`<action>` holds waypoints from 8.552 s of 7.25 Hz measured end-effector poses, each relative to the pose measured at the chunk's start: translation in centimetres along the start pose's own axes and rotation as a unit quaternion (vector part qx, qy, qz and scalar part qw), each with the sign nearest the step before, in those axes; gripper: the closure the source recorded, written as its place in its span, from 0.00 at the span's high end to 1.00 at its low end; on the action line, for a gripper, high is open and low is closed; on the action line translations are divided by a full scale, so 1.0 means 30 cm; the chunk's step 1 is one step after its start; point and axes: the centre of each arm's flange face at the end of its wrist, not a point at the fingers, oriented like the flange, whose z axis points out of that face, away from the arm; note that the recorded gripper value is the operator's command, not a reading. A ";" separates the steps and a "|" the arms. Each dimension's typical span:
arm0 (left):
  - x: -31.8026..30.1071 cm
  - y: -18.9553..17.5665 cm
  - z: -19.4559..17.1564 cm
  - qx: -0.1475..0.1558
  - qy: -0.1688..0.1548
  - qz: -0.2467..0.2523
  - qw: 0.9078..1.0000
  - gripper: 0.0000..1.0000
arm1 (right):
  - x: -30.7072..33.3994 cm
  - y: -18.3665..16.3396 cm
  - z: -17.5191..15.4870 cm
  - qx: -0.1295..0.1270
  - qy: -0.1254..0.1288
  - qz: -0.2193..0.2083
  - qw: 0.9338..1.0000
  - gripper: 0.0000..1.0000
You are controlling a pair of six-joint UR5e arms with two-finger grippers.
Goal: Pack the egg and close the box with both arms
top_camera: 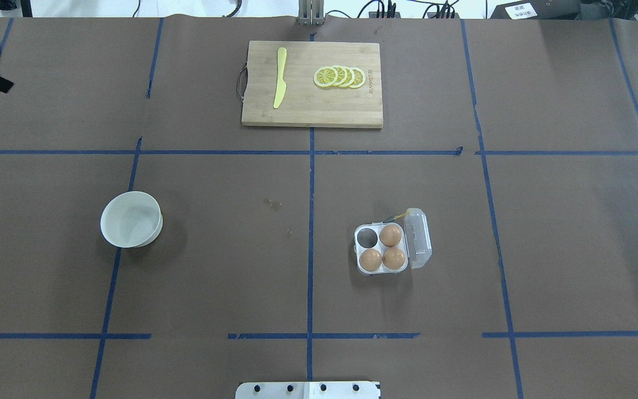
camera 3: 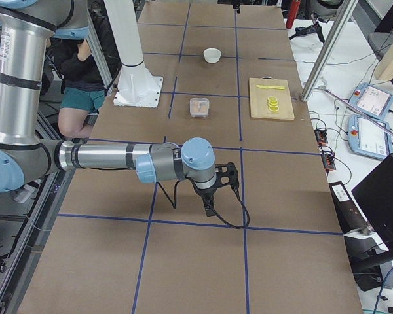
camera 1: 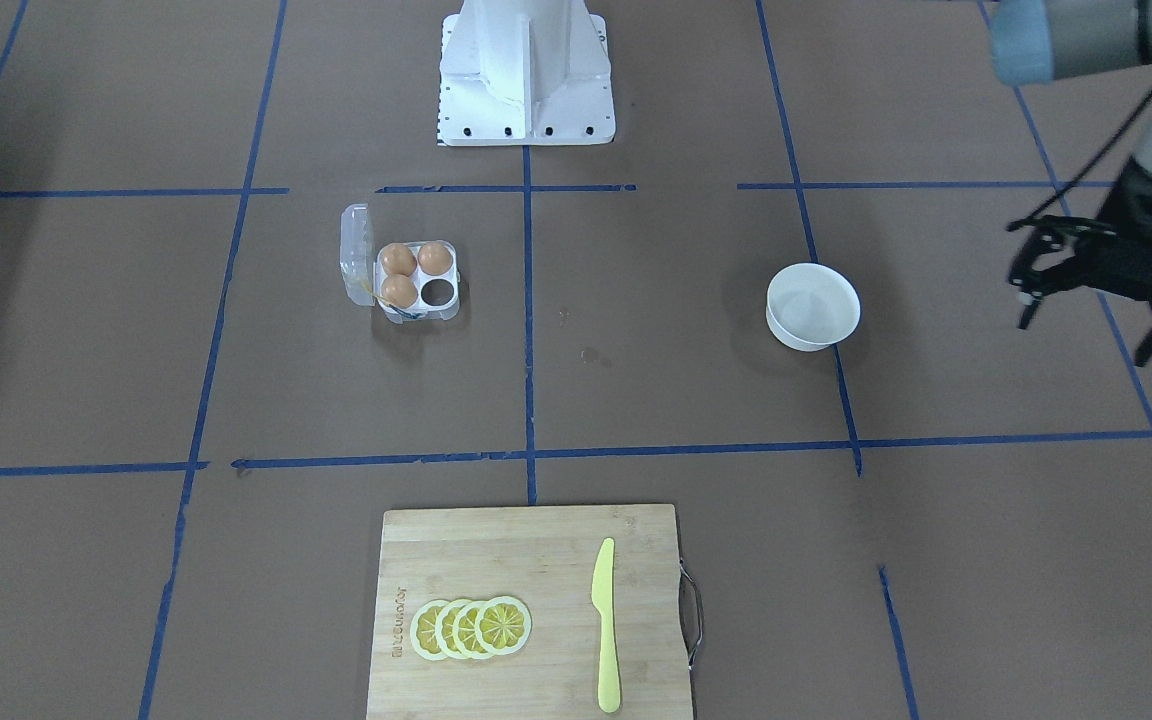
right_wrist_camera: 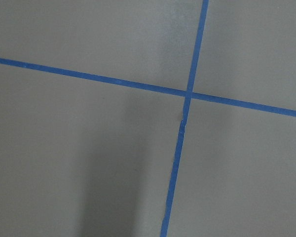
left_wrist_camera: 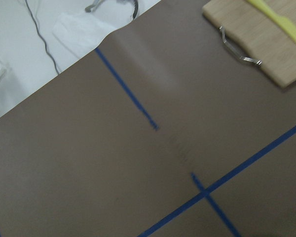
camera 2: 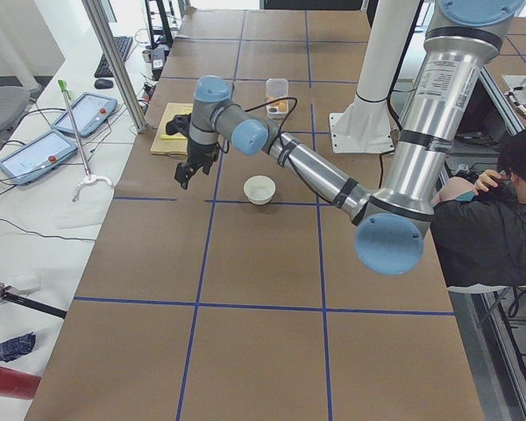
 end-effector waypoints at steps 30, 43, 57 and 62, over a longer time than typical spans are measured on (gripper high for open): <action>-0.547 0.758 -0.036 -0.087 0.049 -0.200 0.975 1.00 | -1.507 -0.328 0.437 -0.013 -0.020 0.099 0.995 1.00; -0.523 0.914 0.124 -0.099 0.064 -0.187 0.975 1.00 | 0.282 0.016 0.151 -0.119 0.055 0.066 0.989 1.00; -0.521 0.924 0.168 -0.112 0.067 -0.194 0.972 1.00 | 0.273 0.055 0.162 -0.115 0.020 0.083 0.990 1.00; -0.519 0.920 0.166 -0.110 0.068 -0.187 0.974 1.00 | 0.270 0.053 0.159 -0.114 0.020 0.081 0.990 1.00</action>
